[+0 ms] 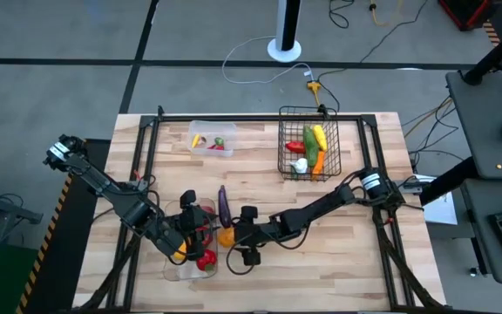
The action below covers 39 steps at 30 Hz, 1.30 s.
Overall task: Sort produce into baskets
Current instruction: Put the potato into the wire basket
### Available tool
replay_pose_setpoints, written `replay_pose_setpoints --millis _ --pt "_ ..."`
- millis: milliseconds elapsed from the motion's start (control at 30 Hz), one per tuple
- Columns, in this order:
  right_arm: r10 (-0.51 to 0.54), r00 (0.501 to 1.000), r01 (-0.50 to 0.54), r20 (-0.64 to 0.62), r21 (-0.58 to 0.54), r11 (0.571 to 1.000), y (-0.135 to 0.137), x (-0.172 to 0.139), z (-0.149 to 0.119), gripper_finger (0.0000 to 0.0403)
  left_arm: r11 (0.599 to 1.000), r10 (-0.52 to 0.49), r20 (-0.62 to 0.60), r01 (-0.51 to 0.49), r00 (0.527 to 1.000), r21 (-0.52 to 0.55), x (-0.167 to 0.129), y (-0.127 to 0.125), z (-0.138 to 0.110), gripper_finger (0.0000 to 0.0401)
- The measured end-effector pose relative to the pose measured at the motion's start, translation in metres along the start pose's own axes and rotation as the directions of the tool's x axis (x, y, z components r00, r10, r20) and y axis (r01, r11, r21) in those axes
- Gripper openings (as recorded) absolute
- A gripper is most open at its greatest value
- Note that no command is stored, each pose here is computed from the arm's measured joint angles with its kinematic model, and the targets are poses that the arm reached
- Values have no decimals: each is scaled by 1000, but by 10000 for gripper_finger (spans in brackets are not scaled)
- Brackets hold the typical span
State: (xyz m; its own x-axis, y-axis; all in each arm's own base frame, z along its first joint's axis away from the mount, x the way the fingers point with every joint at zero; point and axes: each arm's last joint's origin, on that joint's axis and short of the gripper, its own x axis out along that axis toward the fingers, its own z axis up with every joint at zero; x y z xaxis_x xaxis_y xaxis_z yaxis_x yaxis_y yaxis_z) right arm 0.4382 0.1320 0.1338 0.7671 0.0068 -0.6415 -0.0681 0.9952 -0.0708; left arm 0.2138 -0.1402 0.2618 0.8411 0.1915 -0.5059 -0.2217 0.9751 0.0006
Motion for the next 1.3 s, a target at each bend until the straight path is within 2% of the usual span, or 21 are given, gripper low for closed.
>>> replay_pose_setpoints --millis 367,567,833,900,1000,1133,1300 --pt "48 999 -48 -8 3 999 1 0 0 243 1000 0 0 0 1000 3 0 0 0 137" --pt "50 997 -51 -53 -17 999 -1 -14 5 246 1000 0 0 0 1000 3 0 0 0 137" --pt "21 990 -26 -137 -36 999 -14 -75 29 247 1000 -6 5 6 1000 1 -1 -1 2 137" --pt "-41 988 34 -152 -49 998 -20 -95 34 249 1000 -8 10 8 1000 -3 -1 -1 4 137" --pt "-204 964 194 -168 -76 978 -34 -127 41 250 1000 -8 18 8 1000 -6 -1 -2 5 137" --pt "-419 889 413 -187 -72 908 -60 -162 44 250 1000 -13 41 14 999 -21 -1 -3 8 137" --pt "-541 811 566 -224 67 822 -106 -192 44 251 1000 -3 53 4 999 -21 -1 -3 8 137"
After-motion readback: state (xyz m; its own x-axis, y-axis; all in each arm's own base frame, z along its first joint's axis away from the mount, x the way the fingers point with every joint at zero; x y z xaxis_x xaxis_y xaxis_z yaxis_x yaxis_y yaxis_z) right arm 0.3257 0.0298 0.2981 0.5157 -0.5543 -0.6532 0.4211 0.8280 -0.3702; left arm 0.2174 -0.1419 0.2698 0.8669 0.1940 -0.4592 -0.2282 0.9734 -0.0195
